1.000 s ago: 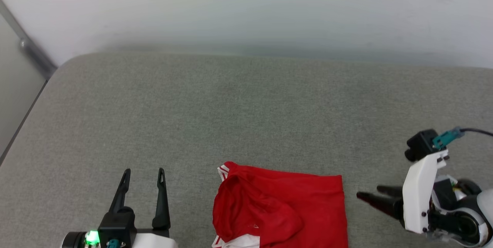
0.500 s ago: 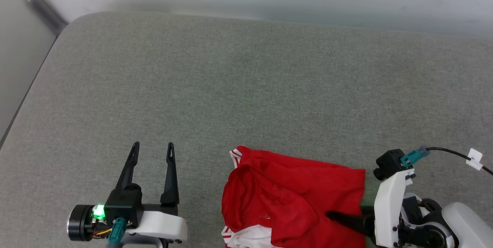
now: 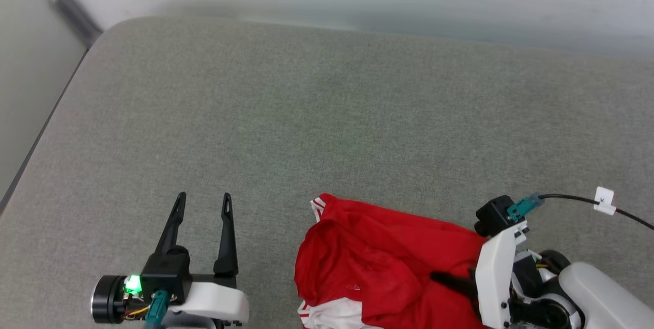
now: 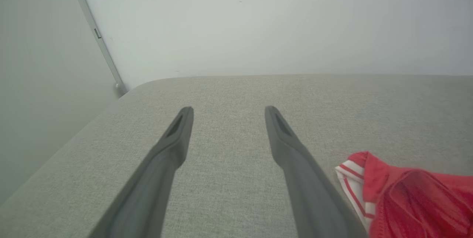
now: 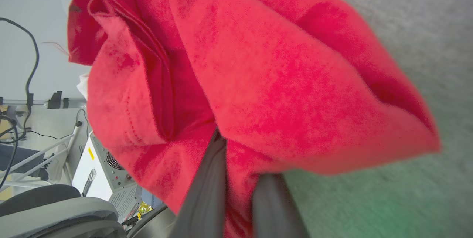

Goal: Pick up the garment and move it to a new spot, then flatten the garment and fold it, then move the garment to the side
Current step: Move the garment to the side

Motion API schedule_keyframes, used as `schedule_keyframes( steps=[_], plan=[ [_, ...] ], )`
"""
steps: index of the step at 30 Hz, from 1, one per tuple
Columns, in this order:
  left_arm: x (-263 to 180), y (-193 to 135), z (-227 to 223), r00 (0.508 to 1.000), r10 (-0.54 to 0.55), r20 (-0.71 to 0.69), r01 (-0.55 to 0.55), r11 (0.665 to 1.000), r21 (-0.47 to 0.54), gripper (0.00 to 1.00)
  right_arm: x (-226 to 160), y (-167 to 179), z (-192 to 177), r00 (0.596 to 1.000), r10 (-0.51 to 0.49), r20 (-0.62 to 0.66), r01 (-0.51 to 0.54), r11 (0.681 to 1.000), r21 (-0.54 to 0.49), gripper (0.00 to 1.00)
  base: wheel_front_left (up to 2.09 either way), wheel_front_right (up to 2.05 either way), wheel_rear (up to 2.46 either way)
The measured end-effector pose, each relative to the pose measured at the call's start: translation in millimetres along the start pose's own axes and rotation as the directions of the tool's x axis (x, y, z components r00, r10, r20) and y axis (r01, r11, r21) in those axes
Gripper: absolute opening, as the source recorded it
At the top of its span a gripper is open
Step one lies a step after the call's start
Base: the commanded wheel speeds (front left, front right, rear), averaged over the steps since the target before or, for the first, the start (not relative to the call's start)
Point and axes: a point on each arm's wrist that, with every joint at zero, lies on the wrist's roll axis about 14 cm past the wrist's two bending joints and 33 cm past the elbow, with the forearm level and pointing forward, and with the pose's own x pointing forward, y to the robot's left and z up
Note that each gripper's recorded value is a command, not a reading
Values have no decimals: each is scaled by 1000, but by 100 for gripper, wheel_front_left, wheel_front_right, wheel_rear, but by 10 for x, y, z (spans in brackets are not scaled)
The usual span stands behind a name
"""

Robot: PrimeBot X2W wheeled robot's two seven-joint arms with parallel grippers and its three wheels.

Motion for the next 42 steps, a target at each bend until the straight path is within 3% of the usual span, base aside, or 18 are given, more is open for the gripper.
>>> schedule_keyframes(
  steps=[5, 12, 17, 22, 26, 29, 32, 38, 42],
  plan=[
    [-82, 0, 20, 1000, 4, 5, -4, 1000, -11, 100, -249, 75, 354, 994, -23, 106, 38, 990, -139, 0, 0, 0, 0],
    [-44, -283, 29, 997, -71, 12, 72, 996, -52, 100, -867, -97, 549, 971, -146, 190, 196, 941, -278, 0, 0, 0, 0],
    [82, -612, 57, 987, -157, 28, 158, 984, -77, 100, -1357, -338, 534, 935, -267, 233, 327, 902, -283, 0, 0, 0, 0],
    [277, -999, 85, 965, -257, 51, 261, 961, -88, 100, -1865, -781, 453, 866, -424, 265, 481, 850, -214, 0, 0, 0, 0],
    [440, -1201, 16, 948, -314, 51, 317, 945, -79, 100, -2225, -1246, 413, 785, -569, 245, 616, 761, -205, 0, 0, 0, 0],
    [557, -1267, -82, 940, -338, 39, 340, 938, -68, 100, -2413, -1554, 413, 733, -637, 239, 676, 722, -149, 0, 0, 0, 0],
    [663, -1327, -174, 934, -356, 30, 358, 932, -63, 100, -2614, -1900, 371, 665, -718, 207, 746, 655, -122, 0, 0, 0, 0],
    [859, -1384, -363, 928, -371, 13, 371, 927, -59, 100, -2923, -2522, 293, 530, -838, 129, 848, 526, -70, 0, 0, 0, 0],
    [949, -1392, -504, 929, -369, -5, 368, 928, -59, 100, -3066, -2843, 306, 459, -883, 100, 887, 462, 1, 0, 0, 0, 0]
  ],
)
